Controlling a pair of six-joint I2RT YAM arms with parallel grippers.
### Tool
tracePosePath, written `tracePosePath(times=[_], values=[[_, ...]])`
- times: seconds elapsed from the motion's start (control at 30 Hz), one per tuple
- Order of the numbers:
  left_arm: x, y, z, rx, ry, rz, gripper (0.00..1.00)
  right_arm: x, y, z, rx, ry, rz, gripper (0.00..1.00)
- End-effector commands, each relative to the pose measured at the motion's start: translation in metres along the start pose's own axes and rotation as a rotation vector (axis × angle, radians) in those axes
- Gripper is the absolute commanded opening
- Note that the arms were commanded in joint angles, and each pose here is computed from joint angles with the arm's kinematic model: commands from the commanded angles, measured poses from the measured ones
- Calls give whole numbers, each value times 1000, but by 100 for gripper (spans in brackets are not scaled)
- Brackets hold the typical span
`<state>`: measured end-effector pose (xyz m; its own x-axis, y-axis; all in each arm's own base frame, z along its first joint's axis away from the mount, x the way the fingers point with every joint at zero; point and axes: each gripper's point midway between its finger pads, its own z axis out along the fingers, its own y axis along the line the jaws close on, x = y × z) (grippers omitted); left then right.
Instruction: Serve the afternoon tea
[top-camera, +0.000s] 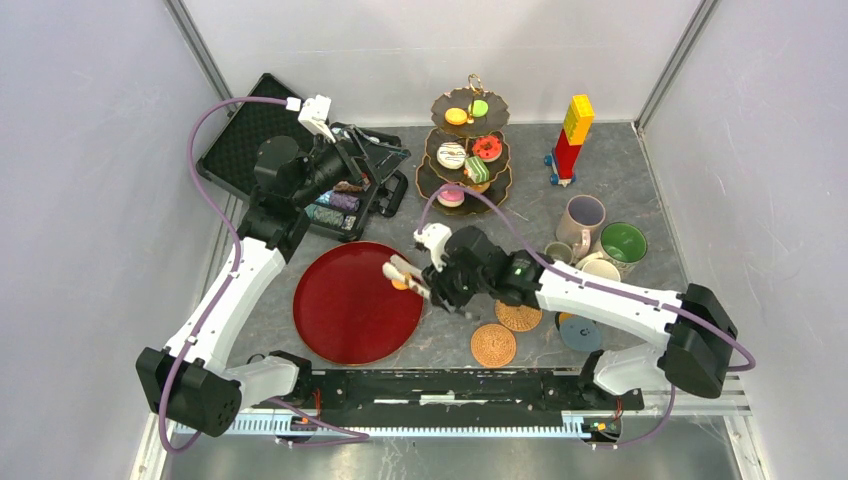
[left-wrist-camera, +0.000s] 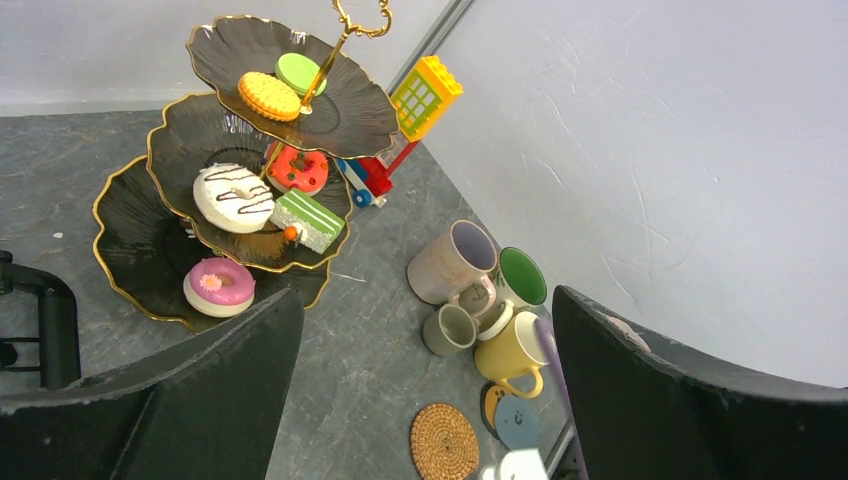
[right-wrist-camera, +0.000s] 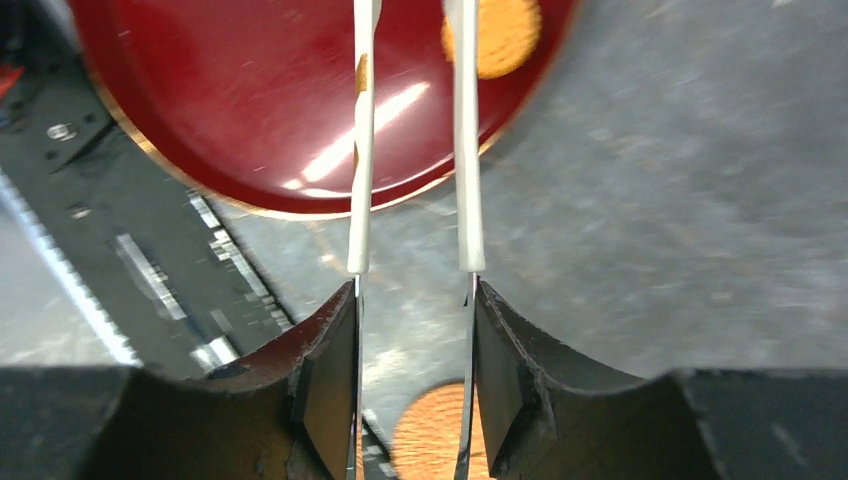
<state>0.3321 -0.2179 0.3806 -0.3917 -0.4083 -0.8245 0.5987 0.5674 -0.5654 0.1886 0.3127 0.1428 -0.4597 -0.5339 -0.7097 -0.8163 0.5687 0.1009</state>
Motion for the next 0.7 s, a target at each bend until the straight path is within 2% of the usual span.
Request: tracePosePath(times=[0.0,0.23,0.47,0.67], values=[[-9,-12,1,47,-19,-9,100,-7,62,12,-179,-51,219,47],[-8,-10,2,41,-20,-11,100,7,85,22,-227,-18,386,49],[-11,-14,-1,47,-30,-5,100,25,68,24,-84,59,468,49],[-11,-13,-1,41,-33,-3,100,37,56,25,54,123,472,49]])
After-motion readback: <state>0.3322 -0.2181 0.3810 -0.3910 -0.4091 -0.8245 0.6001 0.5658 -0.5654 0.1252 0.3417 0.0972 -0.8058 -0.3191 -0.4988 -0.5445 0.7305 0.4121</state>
